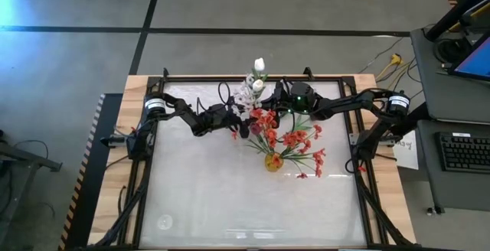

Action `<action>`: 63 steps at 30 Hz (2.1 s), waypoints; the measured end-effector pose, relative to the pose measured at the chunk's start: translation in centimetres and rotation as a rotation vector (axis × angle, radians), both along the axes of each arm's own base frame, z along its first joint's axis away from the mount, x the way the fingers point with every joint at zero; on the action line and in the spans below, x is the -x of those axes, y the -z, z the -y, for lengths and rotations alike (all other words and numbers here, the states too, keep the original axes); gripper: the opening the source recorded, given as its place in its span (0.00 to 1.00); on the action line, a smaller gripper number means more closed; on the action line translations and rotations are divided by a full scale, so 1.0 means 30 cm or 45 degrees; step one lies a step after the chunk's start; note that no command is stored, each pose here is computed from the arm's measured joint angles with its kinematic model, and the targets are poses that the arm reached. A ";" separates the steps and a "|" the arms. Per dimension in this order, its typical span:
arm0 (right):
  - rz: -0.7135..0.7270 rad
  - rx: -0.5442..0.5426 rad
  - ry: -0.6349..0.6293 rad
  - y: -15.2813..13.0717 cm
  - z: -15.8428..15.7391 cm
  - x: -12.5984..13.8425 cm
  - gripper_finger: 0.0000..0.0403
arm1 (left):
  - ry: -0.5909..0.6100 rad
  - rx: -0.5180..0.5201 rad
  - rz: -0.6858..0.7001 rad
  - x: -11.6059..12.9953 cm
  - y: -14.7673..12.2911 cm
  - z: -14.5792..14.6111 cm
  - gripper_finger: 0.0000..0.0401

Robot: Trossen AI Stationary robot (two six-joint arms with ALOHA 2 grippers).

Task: Sort flowers into vase by color
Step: Put the white flower into the red vase

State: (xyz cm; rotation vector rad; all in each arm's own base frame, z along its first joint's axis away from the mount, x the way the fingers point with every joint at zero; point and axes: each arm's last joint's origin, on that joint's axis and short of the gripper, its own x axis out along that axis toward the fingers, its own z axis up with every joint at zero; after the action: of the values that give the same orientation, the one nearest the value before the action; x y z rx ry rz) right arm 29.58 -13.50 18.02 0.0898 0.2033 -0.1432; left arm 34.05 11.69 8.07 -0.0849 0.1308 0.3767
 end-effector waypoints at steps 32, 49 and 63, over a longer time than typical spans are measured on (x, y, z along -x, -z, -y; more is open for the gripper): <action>0.010 -0.070 0.014 -0.001 0.000 -0.001 0.03 | -0.006 0.021 0.012 0.000 -0.001 -0.001 0.54; 0.029 -0.097 0.019 -0.012 0.001 0.003 0.27 | -0.002 -0.023 -0.010 0.001 0.000 -0.003 0.54; 0.049 -0.105 0.043 -0.028 0.005 0.009 0.28 | -0.001 -0.026 -0.011 0.001 0.000 -0.003 0.54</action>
State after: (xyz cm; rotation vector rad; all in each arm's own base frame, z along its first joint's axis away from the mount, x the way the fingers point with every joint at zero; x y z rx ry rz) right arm 29.30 -13.64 18.87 0.1776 0.1694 -0.1663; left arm 34.03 11.78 8.07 -0.0631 0.1356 0.3790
